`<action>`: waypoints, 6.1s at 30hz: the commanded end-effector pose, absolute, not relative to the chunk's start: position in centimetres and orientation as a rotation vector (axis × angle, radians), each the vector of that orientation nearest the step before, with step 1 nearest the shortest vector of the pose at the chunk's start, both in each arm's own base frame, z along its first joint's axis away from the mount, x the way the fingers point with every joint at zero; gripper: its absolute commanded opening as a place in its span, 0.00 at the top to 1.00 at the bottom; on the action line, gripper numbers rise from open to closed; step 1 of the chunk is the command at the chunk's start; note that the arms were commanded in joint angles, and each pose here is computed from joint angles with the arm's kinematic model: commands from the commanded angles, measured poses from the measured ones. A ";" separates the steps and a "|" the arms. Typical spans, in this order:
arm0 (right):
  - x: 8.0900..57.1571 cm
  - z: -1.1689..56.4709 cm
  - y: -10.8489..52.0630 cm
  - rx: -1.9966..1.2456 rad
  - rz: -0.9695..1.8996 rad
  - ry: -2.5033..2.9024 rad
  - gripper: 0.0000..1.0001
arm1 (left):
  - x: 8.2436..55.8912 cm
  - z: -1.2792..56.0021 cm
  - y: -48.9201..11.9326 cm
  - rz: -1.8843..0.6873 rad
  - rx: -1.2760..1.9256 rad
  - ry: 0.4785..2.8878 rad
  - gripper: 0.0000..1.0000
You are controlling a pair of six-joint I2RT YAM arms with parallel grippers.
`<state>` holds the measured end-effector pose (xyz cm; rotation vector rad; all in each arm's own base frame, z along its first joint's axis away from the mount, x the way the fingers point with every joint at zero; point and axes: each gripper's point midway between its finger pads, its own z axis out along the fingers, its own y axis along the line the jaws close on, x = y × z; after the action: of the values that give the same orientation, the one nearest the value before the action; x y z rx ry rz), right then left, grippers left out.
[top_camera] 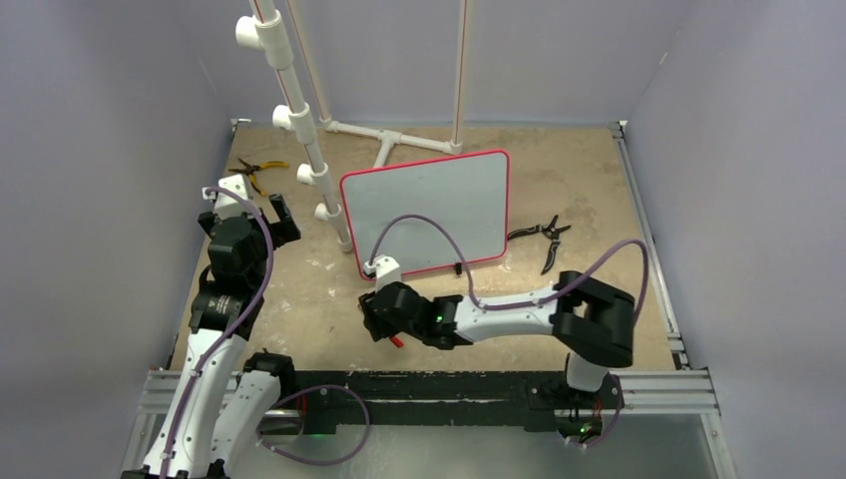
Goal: Write a sentence on the whiteboard
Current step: Pick up the whiteboard marker at the center of the board, then open the whiteboard marker, then place the pen cap at the center of the board.
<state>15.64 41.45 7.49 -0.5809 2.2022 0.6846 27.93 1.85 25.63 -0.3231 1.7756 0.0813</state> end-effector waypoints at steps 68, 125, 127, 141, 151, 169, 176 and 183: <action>23.3 37.7 32.3 0.063 1.131 1.384 1.00 | 19.2 32.5 -28.1 -1.149 0.407 1.645 0.25; 23.1 36.8 32.1 -0.150 1.050 1.544 1.00 | 17.7 27.2 -29.8 -1.075 0.706 1.668 0.70; 23.2 36.8 32.1 -0.149 1.045 1.546 1.00 | 17.7 27.3 -29.8 -1.074 0.709 1.661 0.65; 24.8 38.9 29.1 -0.052 0.911 1.497 1.00 | 17.9 23.5 -29.4 -1.006 0.768 1.716 1.00; 26.7 44.3 23.8 0.003 0.838 1.392 1.00 | 17.5 20.4 -29.2 -0.895 0.906 1.819 1.00; 25.5 48.0 17.9 0.132 0.741 1.275 1.00 | 17.1 17.5 -29.1 -0.873 0.965 1.897 1.00; 24.9 46.7 16.5 0.148 0.721 1.251 1.00 | 18.9 14.5 -28.1 -0.744 0.793 2.107 1.00; 25.4 43.6 15.6 0.187 0.657 1.300 1.00 | 19.1 9.1 -26.7 -0.685 0.588 2.260 1.00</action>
<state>25.23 16.60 43.73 0.1511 1.3185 0.6968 18.64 -27.02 10.83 0.7352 2.2092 -0.7022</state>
